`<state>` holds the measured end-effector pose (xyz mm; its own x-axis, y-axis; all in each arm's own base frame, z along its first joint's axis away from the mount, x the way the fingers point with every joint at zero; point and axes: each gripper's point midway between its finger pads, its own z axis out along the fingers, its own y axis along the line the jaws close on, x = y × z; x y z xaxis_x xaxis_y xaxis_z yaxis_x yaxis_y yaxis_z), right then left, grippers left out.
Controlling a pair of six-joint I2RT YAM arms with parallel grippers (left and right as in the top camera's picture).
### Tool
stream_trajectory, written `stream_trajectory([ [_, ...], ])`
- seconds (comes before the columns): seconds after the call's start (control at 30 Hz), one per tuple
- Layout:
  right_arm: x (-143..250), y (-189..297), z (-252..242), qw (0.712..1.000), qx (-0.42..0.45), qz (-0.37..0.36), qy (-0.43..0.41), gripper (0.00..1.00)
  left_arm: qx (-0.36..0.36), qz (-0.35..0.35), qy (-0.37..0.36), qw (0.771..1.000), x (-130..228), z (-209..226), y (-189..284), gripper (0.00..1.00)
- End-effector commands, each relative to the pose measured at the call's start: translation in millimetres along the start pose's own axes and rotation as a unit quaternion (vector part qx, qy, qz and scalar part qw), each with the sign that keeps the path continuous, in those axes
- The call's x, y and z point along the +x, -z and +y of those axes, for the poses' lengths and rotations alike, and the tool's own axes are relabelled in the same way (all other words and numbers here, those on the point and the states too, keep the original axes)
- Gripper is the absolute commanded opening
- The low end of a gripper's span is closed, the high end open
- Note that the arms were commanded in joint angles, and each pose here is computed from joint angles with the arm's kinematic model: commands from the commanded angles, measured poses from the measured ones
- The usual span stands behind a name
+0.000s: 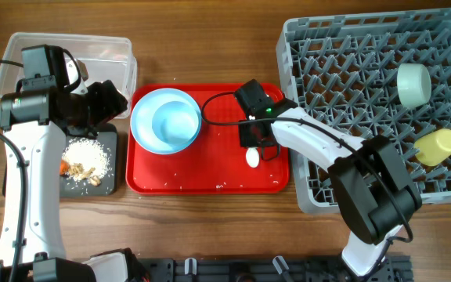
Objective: Sort waste into correct bins and load items into the dishwasher rack
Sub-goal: 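Reach the right gripper to the white spoon and grasp it, then carry the white spoon into the gray rack and release it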
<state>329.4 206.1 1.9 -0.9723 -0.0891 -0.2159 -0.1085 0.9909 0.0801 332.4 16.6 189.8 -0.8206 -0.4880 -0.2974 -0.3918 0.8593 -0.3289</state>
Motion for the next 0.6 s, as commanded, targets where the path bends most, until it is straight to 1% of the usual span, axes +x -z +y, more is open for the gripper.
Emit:
stream_trajectory([
  [0.0,7.4,-7.1,-4.5,1.0,0.011,0.016,-0.003,0.27,-0.005,0.001,-0.003,1.0,-0.5,1.4,-2.2,0.8],
  [0.03,8.7,-7.0,-5.1,1.0,0.013,0.019,-0.003,0.26,-0.005,0.001,-0.003,1.0,-0.4,1.3,-2.2,0.8],
  [0.07,9.7,-6.9,-5.6,1.0,0.014,0.021,-0.003,0.21,-0.005,0.001,-0.003,1.0,-0.5,1.4,-2.2,0.8],
  [0.13,12.4,-6.8,-6.9,1.0,0.016,0.026,-0.002,0.2,-0.005,0.001,-0.003,1.0,-0.4,1.3,-2.2,0.8],
  [0.2,13.5,-6.7,-6.9,0.999,0.016,0.029,-0.002,0.15,-0.005,0.001,-0.003,1.0,-0.4,1.3,-2.2,0.8],
  [0.33,11.1,-1.8,-4.3,1.0,0.009,0.024,-0.001,0.14,-0.005,0.001,-0.003,1.0,-0.5,1.4,-2.2,0.8],
  [0.4,-3.4,18.9,2.1,1.0,-0.004,-0.002,0.014,0.12,-0.005,0.001,-0.003,1.0,-0.4,1.3,-2.2,0.8],
  [0.43,-18.2,44.9,7.5,0.998,-0.016,-0.036,0.039,0.11,-0.005,0.001,-0.003,1.0,-0.5,1.4,-2.2,0.8],
  [0.5,-30.6,77.0,7.6,0.995,-0.029,-0.075,0.058,0.11,-0.005,0.001,-0.003,1.0,-0.5,1.4,-2.2,0.8],
  [0.57,-42.8,119.2,-1.5,0.987,-0.035,-0.126,0.089,0.11,-0.005,0.001,-0.003,1.0,-0.5,1.4,-2.2,0.8],
])
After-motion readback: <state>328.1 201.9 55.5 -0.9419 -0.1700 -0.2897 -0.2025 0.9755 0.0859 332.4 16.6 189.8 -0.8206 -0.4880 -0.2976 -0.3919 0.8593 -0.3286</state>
